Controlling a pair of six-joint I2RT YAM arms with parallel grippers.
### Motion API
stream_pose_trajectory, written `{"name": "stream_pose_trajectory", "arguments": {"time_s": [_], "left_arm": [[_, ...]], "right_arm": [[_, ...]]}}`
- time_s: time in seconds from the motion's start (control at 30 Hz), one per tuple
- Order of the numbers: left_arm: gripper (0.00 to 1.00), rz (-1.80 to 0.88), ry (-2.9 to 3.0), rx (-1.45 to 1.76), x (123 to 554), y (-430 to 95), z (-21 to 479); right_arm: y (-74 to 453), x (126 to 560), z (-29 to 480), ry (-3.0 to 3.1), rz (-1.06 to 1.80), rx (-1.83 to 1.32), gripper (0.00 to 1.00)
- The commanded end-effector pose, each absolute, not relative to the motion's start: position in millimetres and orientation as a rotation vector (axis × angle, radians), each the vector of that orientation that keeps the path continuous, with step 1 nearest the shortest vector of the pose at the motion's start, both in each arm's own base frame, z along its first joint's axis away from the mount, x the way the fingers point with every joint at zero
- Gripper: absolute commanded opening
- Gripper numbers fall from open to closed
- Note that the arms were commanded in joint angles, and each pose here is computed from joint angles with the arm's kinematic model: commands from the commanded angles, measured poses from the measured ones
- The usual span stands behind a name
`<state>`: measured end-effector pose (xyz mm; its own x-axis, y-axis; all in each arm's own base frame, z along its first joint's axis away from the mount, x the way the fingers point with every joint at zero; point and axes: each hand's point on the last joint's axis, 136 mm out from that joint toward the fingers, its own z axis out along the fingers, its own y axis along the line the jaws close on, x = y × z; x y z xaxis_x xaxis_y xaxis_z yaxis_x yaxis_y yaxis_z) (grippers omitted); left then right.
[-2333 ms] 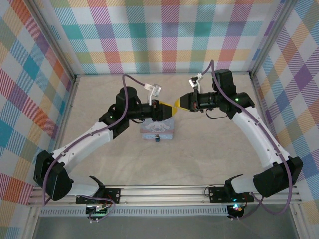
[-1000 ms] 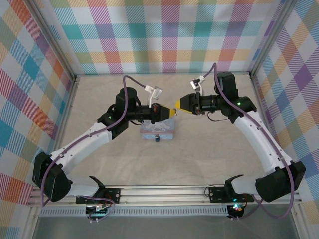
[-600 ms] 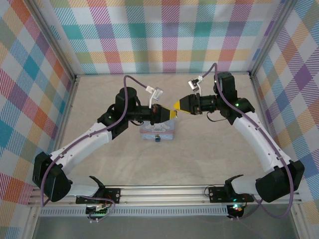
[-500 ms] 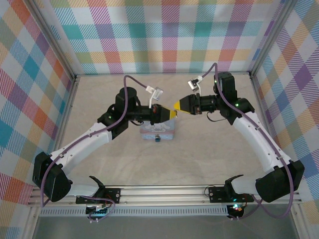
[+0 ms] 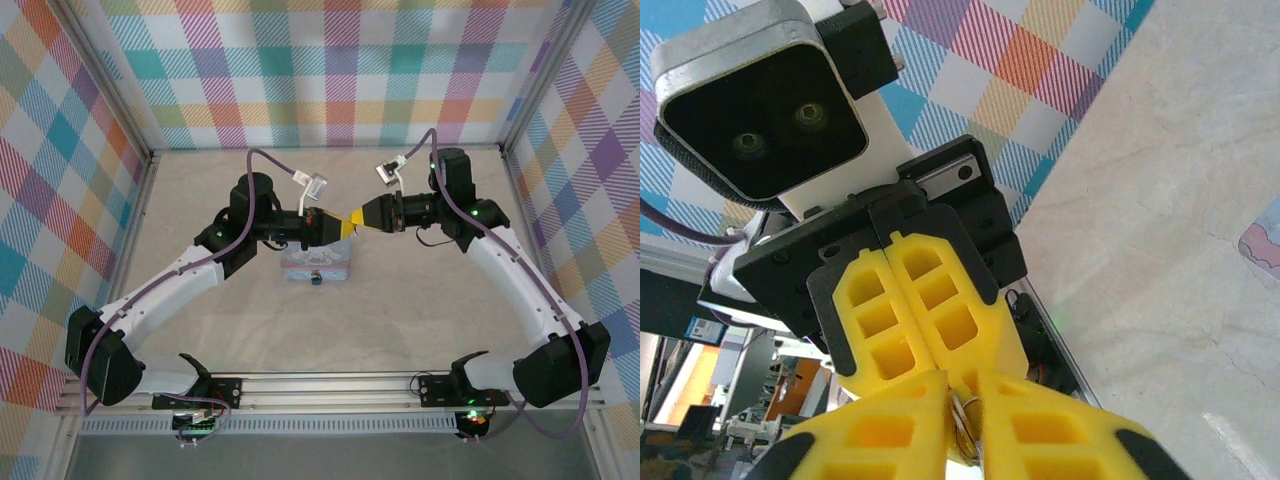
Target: Unlock a padlock with a key
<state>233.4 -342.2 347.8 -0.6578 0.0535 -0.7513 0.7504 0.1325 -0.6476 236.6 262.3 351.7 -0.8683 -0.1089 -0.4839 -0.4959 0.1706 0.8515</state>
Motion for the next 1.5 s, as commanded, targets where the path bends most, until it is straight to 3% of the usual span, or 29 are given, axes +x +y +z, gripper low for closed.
{"name": "stream_pose_trajectory", "arguments": {"time_s": [0.0, 0.07, 0.2, 0.3, 0.37, 0.43, 0.63, 0.7, 0.93, 1.03, 1.17, 1.33, 1.47], "left_arm": [[0.00, -1.571, 1.762, 0.797, 230.4, -343.6, 371.5], [0.00, -1.571, 1.761, 0.796, 230.7, -343.6, 372.2], [0.01, -1.568, 1.765, 0.788, 231.8, -343.4, 372.9], [0.21, -1.560, 1.769, 0.777, 231.7, -341.8, 373.0], [0.29, -1.553, 1.771, 0.770, 230.9, -340.0, 372.2], [0.33, -1.548, 1.771, 0.765, 229.9, -338.2, 371.4], [0.35, -1.548, 1.784, 0.752, 228.9, -336.5, 367.1], [0.34, -1.549, 1.784, 0.750, 228.3, -336.0, 366.3], [0.18, -1.568, 1.775, 0.767, 224.9, -336.5, 366.4], [0.25, -1.578, 1.777, 0.770, 224.9, -337.7, 364.8], [0.24, -1.596, 1.771, 0.774, 224.4, -339.7, 365.4], [0.01, -1.608, 1.766, 0.778, 226.1, -342.4, 365.5], [0.00, -1.595, 1.771, 0.773, 227.8, -342.2, 364.0]], "right_arm": [[265.1, 214.6, 364.5, 2.063, 1.817, -0.708, 0.08], [265.6, 213.0, 364.4, 2.060, 1.819, -0.718, 0.00], [265.2, 214.4, 364.6, 2.063, 1.794, -0.703, 0.00], [263.8, 217.2, 366.6, 2.062, 1.761, -0.681, 0.00], [262.9, 220.3, 368.1, 2.064, 1.735, -0.660, 0.00], [261.5, 222.4, 370.4, 2.061, 1.727, -0.640, 0.00], [258.5, 229.2, 374.4, 2.051, 1.701, -0.595, 0.00], [257.2, 230.8, 375.1, 2.052, 1.694, -0.581, 0.00], [255.1, 233.7, 377.0, 2.042, 1.677, -0.558, 0.00], [255.2, 234.7, 377.7, 2.035, 1.672, -0.552, 0.00], [255.8, 236.5, 377.1, 2.033, 1.676, -0.547, 0.00], [255.8, 237.3, 374.7, 2.032, 1.674, -0.546, 0.00], [254.8, 237.1, 371.6, 2.042, 1.660, -0.537, 0.06]]}}
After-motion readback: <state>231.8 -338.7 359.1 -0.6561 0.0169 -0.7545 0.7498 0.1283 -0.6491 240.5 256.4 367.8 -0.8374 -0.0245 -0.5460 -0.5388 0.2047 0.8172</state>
